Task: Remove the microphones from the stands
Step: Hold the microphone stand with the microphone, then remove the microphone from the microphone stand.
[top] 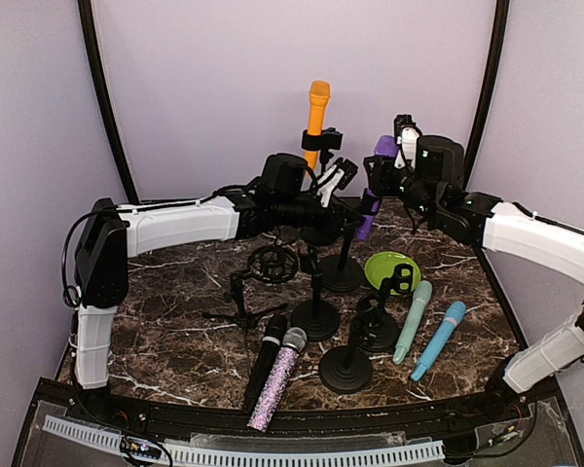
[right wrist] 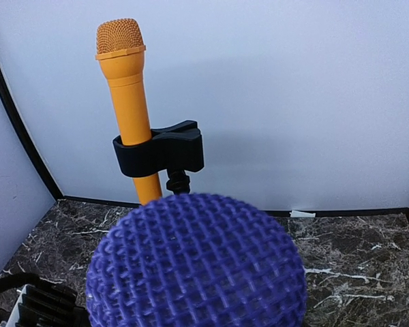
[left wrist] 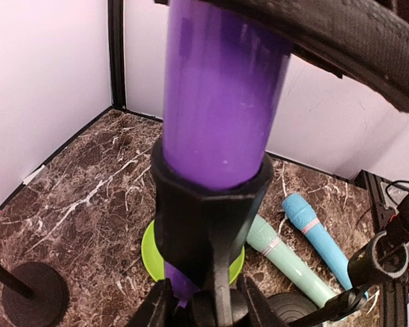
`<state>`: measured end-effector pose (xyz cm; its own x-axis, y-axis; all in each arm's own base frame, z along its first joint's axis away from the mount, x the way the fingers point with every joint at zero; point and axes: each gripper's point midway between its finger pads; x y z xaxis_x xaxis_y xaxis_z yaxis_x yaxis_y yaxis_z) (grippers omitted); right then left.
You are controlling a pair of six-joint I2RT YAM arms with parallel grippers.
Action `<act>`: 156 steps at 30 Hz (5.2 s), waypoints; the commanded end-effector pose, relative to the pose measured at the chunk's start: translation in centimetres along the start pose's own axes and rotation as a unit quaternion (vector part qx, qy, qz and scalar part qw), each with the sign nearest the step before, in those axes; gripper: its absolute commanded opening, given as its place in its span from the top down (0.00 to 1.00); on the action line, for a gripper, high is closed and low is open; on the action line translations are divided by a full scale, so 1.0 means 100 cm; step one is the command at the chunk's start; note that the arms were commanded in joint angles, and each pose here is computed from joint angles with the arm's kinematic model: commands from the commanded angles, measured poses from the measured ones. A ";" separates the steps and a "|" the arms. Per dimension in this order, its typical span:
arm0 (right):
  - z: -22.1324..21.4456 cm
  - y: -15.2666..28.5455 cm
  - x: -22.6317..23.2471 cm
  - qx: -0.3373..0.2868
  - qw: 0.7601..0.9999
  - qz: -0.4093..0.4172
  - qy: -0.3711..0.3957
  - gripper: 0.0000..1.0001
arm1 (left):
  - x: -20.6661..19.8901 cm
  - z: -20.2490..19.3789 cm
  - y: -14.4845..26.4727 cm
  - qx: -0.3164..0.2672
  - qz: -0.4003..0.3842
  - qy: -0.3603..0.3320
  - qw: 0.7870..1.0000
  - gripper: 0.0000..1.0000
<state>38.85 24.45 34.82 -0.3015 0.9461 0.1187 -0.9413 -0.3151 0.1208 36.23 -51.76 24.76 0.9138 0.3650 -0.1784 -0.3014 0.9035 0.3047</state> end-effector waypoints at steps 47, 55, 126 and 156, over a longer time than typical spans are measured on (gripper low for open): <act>0.069 0.046 0.013 -0.114 0.986 0.006 -0.119 0.90 | -0.011 -0.008 0.009 -0.025 -0.019 -0.106 0.994 1.00; 0.066 0.048 0.003 -0.121 0.983 -0.021 -0.138 0.90 | -0.011 -0.005 0.010 -0.031 -0.019 -0.102 0.994 1.00; 0.098 0.067 -0.001 -0.159 0.969 0.006 -0.187 0.89 | 0.003 -0.015 0.015 -0.027 0.025 -0.119 0.992 1.00; 0.099 0.112 0.079 -0.180 0.950 0.256 0.004 0.88 | 0.000 -0.019 0.016 -0.014 0.018 -0.127 0.992 1.00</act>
<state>33.07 25.61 36.95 -0.4934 0.8692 0.0327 -0.8683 -0.4944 0.0408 34.57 -51.20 22.96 0.9564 0.2875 0.0509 -0.2906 0.9207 0.2606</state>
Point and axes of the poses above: each gripper's point midway between its finger pads, its own y axis back along the fingers, its own x axis along the line the jaws close on, z = x × y, and after that the axes turned 4 degrees about y, right-handed
